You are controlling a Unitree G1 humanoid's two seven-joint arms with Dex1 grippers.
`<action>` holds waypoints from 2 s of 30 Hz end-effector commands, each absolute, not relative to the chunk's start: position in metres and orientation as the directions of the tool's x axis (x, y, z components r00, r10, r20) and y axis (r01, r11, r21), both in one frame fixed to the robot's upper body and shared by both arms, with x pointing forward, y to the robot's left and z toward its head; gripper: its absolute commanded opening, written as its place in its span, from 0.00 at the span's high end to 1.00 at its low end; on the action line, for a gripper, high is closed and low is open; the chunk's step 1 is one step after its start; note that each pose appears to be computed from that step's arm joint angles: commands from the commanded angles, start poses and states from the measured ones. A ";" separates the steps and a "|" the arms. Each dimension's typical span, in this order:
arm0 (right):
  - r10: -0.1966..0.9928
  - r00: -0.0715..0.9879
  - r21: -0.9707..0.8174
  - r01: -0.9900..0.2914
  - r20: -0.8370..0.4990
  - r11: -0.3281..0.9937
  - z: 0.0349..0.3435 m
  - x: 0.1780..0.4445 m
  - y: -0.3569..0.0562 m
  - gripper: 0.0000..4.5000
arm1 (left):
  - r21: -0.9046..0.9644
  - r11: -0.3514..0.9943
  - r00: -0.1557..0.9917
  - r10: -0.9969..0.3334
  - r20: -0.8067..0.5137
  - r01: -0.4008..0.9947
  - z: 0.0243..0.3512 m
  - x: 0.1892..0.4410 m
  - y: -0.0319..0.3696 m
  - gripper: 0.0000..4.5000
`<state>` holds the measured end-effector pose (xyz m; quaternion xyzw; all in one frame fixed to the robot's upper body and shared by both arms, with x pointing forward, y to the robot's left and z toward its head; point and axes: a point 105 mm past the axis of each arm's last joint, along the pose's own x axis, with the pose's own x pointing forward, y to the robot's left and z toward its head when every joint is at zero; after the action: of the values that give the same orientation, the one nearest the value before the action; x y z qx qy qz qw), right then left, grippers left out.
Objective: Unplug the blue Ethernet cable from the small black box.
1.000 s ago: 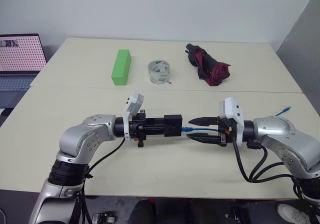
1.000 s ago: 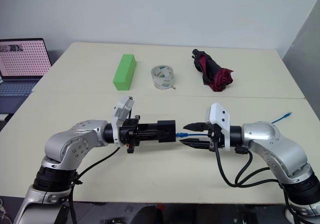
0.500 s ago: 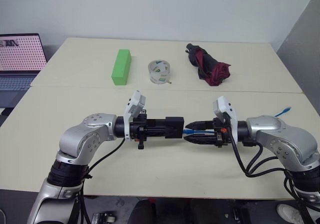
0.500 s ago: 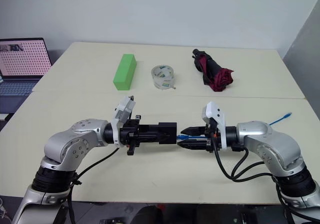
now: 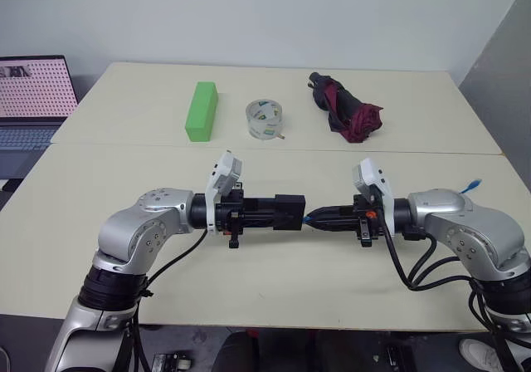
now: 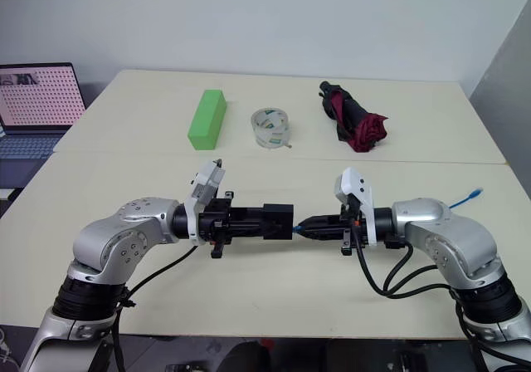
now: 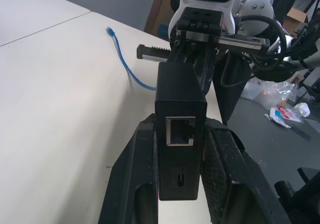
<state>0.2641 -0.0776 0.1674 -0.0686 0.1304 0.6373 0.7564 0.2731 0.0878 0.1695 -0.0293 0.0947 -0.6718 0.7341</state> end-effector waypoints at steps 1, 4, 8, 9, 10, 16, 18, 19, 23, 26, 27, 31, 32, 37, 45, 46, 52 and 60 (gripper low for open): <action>0.953 0.117 0.028 -0.991 -0.278 0.130 0.174 0.260 -0.071 0.99 | -0.115 0.049 0.042 -0.997 -0.065 0.992 0.182 0.266 0.081 0.83; 0.953 0.108 0.031 -0.992 -0.282 0.121 0.174 0.261 -0.071 0.99 | -0.116 0.035 0.027 -0.997 -0.069 0.993 0.181 0.263 0.080 0.83; 0.950 0.093 0.039 -0.993 -0.298 0.110 0.173 0.262 -0.073 0.99 | -0.109 0.035 0.026 -0.996 -0.080 0.993 0.179 0.262 0.081 0.83; 0.949 0.091 0.043 -0.993 -0.303 0.109 0.172 0.262 -0.074 0.99 | -0.105 0.037 0.028 -0.996 -0.086 0.994 0.178 0.263 0.081 0.83; 0.947 0.089 0.046 -0.993 -0.309 0.109 0.171 0.262 -0.076 0.99 | -0.099 0.040 0.030 -0.995 -0.095 0.994 0.177 0.263 0.083 0.83; 0.927 0.116 0.049 -0.989 -0.356 0.143 0.167 0.267 -0.096 0.99 | -0.048 0.095 0.086 -0.984 -0.158 0.994 0.170 0.272 0.099 0.83; 0.925 0.121 0.047 -0.988 -0.360 0.147 0.167 0.267 -0.099 0.99 | -0.039 0.104 0.096 -0.981 -0.170 0.994 0.169 0.273 0.103 0.83; 0.925 0.121 0.046 -0.988 -0.360 0.148 0.167 0.267 -0.099 0.99 | -0.037 0.105 0.098 -0.980 -0.171 0.994 0.169 0.273 0.104 0.83; 0.927 0.120 0.044 -0.988 -0.355 0.145 0.167 0.266 -0.098 0.99 | -0.032 0.105 0.098 -0.980 -0.171 0.994 0.169 0.274 0.104 0.83; 0.928 0.120 0.041 -0.989 -0.351 0.143 0.168 0.266 -0.098 0.99 | -0.030 0.104 0.098 -0.980 -0.173 0.994 0.168 0.274 0.104 0.83; 0.930 0.121 0.038 -0.989 -0.347 0.143 0.169 0.266 -0.097 0.99 | -0.030 0.104 0.097 -0.980 -0.172 0.994 0.168 0.274 0.103 0.83; 0.938 0.125 0.029 -0.990 -0.323 0.141 0.173 0.266 -0.091 0.99 | -0.037 0.094 0.087 -0.983 -0.159 0.995 0.169 0.273 0.098 0.83; 0.941 0.124 0.023 -0.990 -0.314 0.138 0.175 0.265 -0.090 0.99 | -0.038 0.088 0.081 -0.984 -0.158 0.995 0.169 0.272 0.096 0.83; 0.946 0.112 0.015 -0.992 -0.303 0.122 0.181 0.261 -0.087 0.68 | -0.045 0.076 0.068 -0.986 -0.152 0.996 0.169 0.271 0.094 0.83; 0.948 0.159 0.011 -0.986 -0.276 0.168 0.188 0.257 -0.092 0.44 | -0.057 0.076 0.068 -0.989 -0.134 0.995 0.171 0.272 0.093 0.83; 0.947 0.172 0.010 -0.983 -0.270 0.182 0.186 0.257 -0.091 0.44 | -0.061 0.077 0.069 -0.990 -0.127 0.995 0.172 0.272 0.093 0.83; 0.954 0.195 0.043 -0.977 -0.229 0.210 0.173 0.256 -0.078 0.44 | -0.083 0.075 0.067 -0.994 -0.091 0.994 0.177 0.273 0.090 0.83; 0.963 0.167 0.084 -0.979 -0.212 0.188 0.169 0.252 -0.072 0.44 | -0.116 0.070 0.063 -0.996 -0.063 0.991 0.181 0.273 0.090 0.83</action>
<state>0.2588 -0.0772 0.1620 -0.0352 0.1241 0.6203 0.7737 0.2728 0.0892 0.1692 -0.0160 0.0829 -0.6792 0.7291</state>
